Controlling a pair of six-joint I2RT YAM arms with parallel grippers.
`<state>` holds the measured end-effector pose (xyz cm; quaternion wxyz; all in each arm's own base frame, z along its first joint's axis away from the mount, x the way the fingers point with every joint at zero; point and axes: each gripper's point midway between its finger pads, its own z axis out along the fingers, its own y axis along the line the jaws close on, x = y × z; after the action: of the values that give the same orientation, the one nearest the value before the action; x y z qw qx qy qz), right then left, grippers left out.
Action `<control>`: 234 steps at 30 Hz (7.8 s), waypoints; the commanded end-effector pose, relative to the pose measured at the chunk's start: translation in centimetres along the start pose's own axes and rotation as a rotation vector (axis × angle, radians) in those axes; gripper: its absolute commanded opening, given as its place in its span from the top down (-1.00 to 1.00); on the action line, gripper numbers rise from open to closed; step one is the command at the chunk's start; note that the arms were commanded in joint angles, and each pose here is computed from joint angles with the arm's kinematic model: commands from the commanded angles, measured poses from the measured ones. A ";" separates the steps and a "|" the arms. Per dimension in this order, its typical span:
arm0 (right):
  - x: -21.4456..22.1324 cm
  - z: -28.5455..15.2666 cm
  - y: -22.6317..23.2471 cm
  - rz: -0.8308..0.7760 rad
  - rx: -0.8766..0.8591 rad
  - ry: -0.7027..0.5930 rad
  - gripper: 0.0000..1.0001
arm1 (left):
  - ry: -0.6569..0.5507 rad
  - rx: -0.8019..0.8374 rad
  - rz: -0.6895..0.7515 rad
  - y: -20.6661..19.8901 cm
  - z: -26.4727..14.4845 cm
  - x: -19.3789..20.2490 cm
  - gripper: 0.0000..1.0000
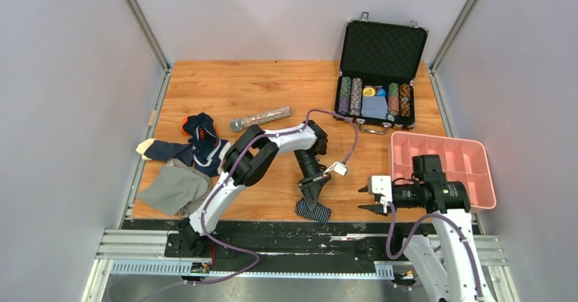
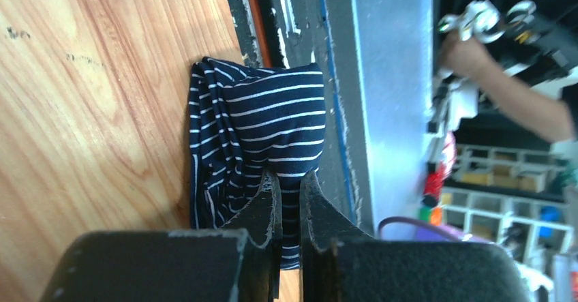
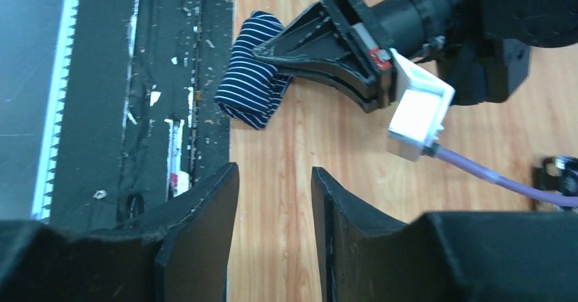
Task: Roll the underwear
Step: Roll the underwear to the center of the board, then pick up the underwear from the center of the board.
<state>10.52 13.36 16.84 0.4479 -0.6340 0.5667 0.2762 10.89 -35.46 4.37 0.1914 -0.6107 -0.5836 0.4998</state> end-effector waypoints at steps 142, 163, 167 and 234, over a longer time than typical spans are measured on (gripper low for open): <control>14.0 19.0 -4.2 0.816 -0.584 0.588 0.77 | 0.266 -1.070 0.727 10.9 -2.7 7.9 0.23; -4.0 1.2 -28.4 0.665 0.078 -0.049 -1.00 | 0.322 -0.513 0.453 9.3 1.3 11.5 0.80; -4.9 -5.2 -28.5 0.378 0.509 -0.074 -1.00 | 0.269 -0.447 0.374 8.9 0.9 9.7 0.92; 7.3 15.9 -4.3 -0.339 0.047 0.236 -0.52 | -0.404 0.199 -0.616 7.7 -2.0 2.6 1.00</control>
<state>16.27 23.09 3.80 0.4026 -0.7674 0.4776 0.1444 17.98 -36.60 3.51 0.2095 -0.3287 -0.6934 0.6060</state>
